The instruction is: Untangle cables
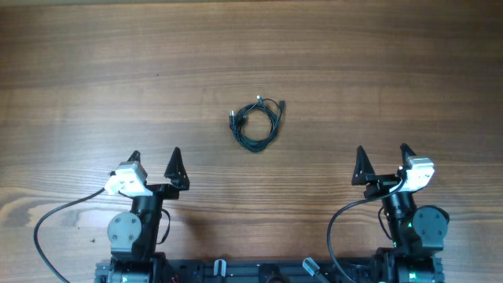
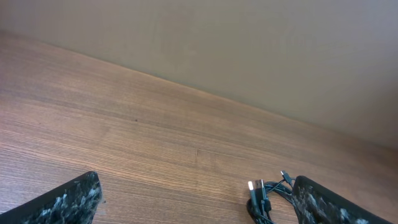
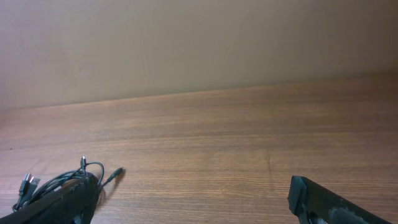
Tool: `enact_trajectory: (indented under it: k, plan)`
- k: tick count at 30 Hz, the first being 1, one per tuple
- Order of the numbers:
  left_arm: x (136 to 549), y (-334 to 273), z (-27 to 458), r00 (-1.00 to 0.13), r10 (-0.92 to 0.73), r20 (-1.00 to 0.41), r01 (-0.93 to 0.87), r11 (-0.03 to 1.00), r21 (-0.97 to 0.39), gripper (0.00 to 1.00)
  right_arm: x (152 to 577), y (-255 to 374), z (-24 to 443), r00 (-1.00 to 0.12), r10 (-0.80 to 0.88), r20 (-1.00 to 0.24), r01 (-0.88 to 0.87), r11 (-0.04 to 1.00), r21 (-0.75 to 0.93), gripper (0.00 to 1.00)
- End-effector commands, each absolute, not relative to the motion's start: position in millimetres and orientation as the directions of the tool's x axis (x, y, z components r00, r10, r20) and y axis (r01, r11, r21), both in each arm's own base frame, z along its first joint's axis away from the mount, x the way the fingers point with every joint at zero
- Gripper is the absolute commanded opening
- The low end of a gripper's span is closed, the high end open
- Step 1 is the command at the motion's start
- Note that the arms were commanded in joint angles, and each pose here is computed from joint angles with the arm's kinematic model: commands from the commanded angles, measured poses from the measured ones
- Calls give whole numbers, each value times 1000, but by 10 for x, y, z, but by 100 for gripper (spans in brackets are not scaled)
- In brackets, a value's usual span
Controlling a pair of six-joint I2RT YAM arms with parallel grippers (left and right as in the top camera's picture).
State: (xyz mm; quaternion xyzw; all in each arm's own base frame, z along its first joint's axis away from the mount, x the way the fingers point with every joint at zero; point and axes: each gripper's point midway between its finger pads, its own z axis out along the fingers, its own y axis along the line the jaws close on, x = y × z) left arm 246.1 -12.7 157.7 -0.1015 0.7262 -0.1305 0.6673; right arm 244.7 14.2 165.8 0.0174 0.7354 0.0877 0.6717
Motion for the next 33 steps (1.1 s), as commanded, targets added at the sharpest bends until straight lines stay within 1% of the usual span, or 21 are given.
enact_trajectory:
  k: [1, 2, 3, 5, 6, 8, 9, 12, 14, 19, 21, 22, 25, 26, 27, 29, 31, 33]
  plan:
    - [2434, -353, 1608, -114, -302, -946, 161, 934, -318, 100, 2449, 164, 1649, -117, 289, -950, -86, 950, 300, 100]
    - [2424, -401, 1610, -122, -301, -946, 187, 929, -319, 100, 2446, 201, 1662, -122, 322, -939, -104, 937, 334, 100]
    - [2415, -439, 1608, -130, -299, -945, 208, 924, -321, 100, 2431, 304, 1699, -130, 334, -934, -163, 921, 352, 100]
    - [2398, -484, 1625, -153, -343, -927, 225, 901, -371, 100, 2375, 519, 1782, -143, 320, -936, -292, 890, 349, 100]
    - [2377, -499, 1674, -170, -369, -914, 225, 888, -400, 100, 2326, 629, 1846, -153, 312, -938, -357, 868, 346, 100]
    - [2321, -556, 1795, -201, -365, -909, 247, 879, -408, 100, 2254, 742, 1968, -156, 303, -940, -425, 839, 340, 100]
    - [2279, -586, 1904, -223, -363, -905, 256, 874, -413, 100, 2184, 825, 2085, -174, 317, -932, -469, 806, 362, 100]
    - [2178, -719, 2215, -290, -350, -891, 311, 846, -433, 100, 2070, 927, 2233, -240, 306, -921, -505, 771, 388, 100]
    - [2172, -741, 2380, -350, -364, -863, 290, 834, -469, 100, 2029, 955, 2300, -294, 294, -910, -499, 765, 408, 100]
    - [2219, -851, 2666, -532, -345, -773, 247, 810, -531, 100, 2023, 926, 2580, -402, 247, -882, -440, 792, 423, 100]
    - [2242, -905, 2788, -566, -336, -753, 257, 796, -548, 100, 2047, 865, 2620, -496, 255, -830, -355, 813, 461, 100]
    - [2252, -930, 2837, -569, -333, -752, 270, 788, -553, 100, 2054, 835, 2589, -540, 232, -809, -323, 830, 454, 100]
    - [2186, -1071, 2918, -593, -327, -736, 335, 730, -595, 100, 2087, 684, 2362, -684, 216, -696, -173, 880, 443, 100]
    - [2181, -1068, 2902, -597, -327, -733, 330, 732, -596, 100, 2123, 643, 2253, -738, 225, -636, -114, 887, 447, 100]
    - [2176, -1025, 2819, -613, -330, -717, 291, 750, -594, 100, 2190, 643, 2169, -767, 230, -599, -92, 885, 457, 100]
    - [2146, -924, 2629, -646, -327, -690, 211, 792, -572, 100, 2289, 638, 2042, -804, 304, -512, 2, 861, 509, 100]
    - [2109, -821, 2468, -672, -333, -661, 131, 825, -549, 99, 2312, 663, 1904, -842, 305, -444, 32, 852, 523, 100]
    - [2039, -707, 2320, -700, -344, -626, 44, 854, -518, 100, 2328, 664, 1652, -894, 309, -326, 103, 847, 521, 100]
